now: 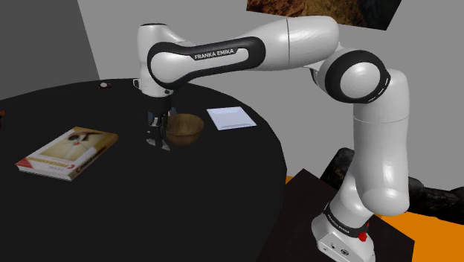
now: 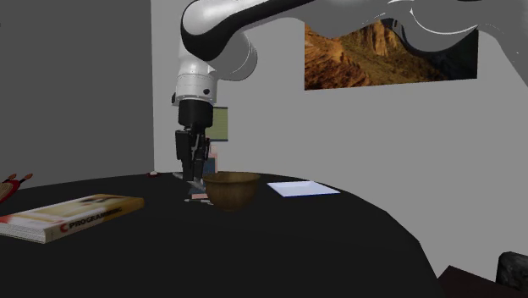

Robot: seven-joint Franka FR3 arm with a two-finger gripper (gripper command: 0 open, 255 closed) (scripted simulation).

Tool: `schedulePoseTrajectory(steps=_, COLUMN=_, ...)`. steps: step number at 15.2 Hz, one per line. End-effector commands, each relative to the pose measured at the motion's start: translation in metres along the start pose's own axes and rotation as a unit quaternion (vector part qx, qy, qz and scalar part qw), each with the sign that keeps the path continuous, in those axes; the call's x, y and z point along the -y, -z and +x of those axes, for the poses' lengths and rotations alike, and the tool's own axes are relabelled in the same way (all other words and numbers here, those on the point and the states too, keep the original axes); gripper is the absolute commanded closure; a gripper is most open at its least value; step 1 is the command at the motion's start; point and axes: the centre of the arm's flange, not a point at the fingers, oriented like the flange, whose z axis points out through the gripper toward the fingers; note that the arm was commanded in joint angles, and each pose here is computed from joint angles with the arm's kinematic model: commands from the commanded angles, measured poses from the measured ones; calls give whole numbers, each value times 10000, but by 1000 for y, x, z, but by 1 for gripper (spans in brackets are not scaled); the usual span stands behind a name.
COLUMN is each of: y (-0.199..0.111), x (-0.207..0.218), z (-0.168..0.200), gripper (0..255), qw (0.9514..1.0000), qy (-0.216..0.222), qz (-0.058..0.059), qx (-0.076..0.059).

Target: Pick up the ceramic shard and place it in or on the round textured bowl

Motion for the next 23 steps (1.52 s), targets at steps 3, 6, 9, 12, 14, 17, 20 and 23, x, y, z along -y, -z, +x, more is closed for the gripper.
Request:
schedulePoseTrajectory(steps=3, y=21, x=2, z=0, gripper=255, qw=10000, qy=1, qz=1, qx=2)
schedulePoseTrajectory(steps=6, y=37, x=4, z=0, gripper=255, qw=10000, qy=1, qz=1, qx=2)
schedulePoseTrajectory(steps=9, y=52, x=5, z=1, gripper=255, qw=10000, qy=1, qz=1, qx=2)
schedulePoseTrajectory(steps=12, y=60, x=-19, z=-8, gripper=255, qw=10000, qy=1, qz=1, qx=2)
schedulePoseTrajectory(steps=14, y=65, x=-43, z=-18, gripper=255, qw=10000, qy=1, qz=1, qx=2)
schedulePoseTrajectory(steps=17, y=73, x=-79, z=-31, gripper=255, qw=10000, qy=1, qz=1, qx=2)
schedulePoseTrajectory(steps=20, y=80, x=-116, z=-45, gripper=255, qw=10000, qy=1, qz=1, qx=2)
schedulePoseTrajectory(steps=23, y=81, x=-143, z=-55, gripper=255, qw=10000, qy=1, qz=1, qx=2)
